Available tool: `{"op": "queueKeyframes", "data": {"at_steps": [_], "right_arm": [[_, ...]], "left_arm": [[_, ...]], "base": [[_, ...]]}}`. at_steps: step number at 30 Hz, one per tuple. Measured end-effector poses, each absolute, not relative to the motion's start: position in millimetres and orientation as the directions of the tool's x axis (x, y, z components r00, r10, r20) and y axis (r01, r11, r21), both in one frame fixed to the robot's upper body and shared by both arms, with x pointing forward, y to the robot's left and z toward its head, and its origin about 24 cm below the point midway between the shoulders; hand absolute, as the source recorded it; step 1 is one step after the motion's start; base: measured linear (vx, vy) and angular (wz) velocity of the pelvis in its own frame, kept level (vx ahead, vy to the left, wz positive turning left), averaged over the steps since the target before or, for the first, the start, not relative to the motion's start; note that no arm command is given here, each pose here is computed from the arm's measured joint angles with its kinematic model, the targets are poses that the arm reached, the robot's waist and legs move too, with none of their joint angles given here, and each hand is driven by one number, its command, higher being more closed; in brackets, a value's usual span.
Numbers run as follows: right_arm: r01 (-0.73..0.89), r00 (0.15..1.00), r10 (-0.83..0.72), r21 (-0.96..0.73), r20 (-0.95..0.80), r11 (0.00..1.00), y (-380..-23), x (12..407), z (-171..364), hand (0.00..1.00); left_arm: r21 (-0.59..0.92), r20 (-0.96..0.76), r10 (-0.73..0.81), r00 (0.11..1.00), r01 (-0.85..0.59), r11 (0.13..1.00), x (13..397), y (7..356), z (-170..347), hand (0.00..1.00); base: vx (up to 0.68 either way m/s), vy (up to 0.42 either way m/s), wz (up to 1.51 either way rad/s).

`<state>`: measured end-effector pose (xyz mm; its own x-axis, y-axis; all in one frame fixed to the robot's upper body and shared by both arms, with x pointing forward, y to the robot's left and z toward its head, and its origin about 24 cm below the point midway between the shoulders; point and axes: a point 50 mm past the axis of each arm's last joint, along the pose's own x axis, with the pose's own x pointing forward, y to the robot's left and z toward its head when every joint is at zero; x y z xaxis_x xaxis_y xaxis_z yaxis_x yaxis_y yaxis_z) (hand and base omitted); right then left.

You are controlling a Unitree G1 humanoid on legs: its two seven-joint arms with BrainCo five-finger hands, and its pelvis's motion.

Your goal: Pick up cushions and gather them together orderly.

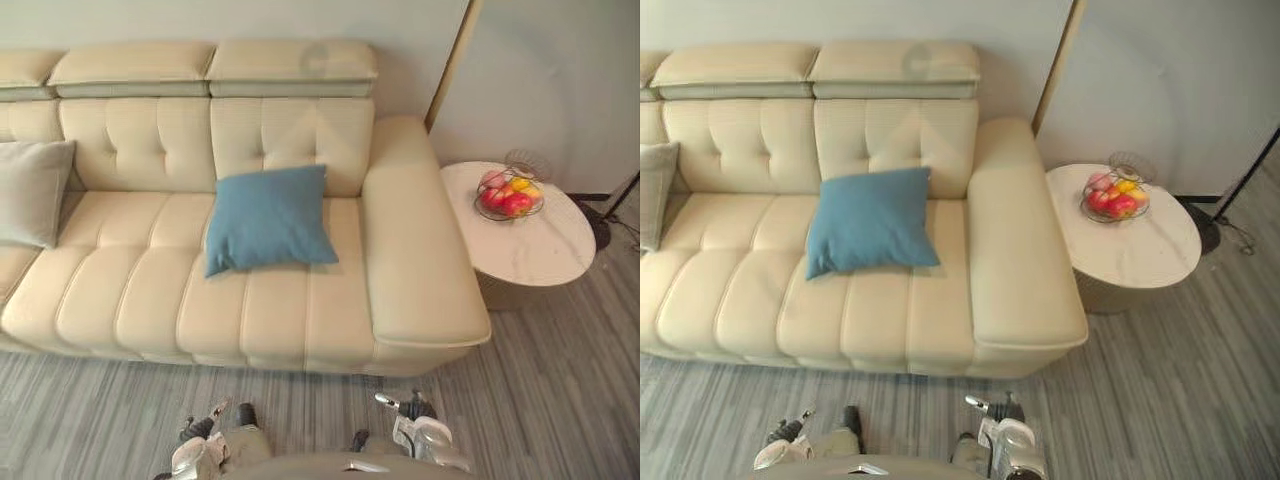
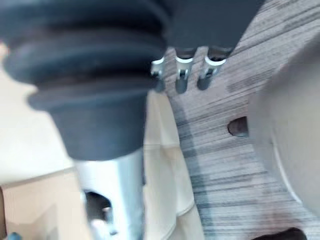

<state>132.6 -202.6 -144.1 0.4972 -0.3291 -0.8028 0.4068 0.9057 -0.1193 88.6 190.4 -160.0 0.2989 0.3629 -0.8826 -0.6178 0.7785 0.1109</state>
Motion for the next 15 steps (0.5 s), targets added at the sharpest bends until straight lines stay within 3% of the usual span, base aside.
{"op": "queueKeyframes", "data": {"at_steps": [8, 10, 15], "right_arm": [[0.487, 0.436, -0.372, -0.133, -0.819, 0.863, -213, 116, -148, 0.0], [0.5, 0.395, -0.348, -0.119, -0.851, 0.858, -201, 100, -155, 0.0], [0.572, 0.322, -0.371, -0.133, -0.871, 0.809, -211, 85, -158, 0.0]], "left_arm": [[0.128, -0.878, 0.37, 0.303, -0.596, 0.793, 87, 193, -160, 0.0], [0.152, -0.87, 0.39, 0.302, -0.589, 0.794, 86, 202, -159, 0.0], [0.163, -0.89, 0.363, 0.276, -0.551, 0.819, 76, 198, -163, 0.0]], "base": [[-0.08, 0.077, 0.0], [-0.03, 0.132, -0.11], [0.04, 0.092, -0.29]]}}
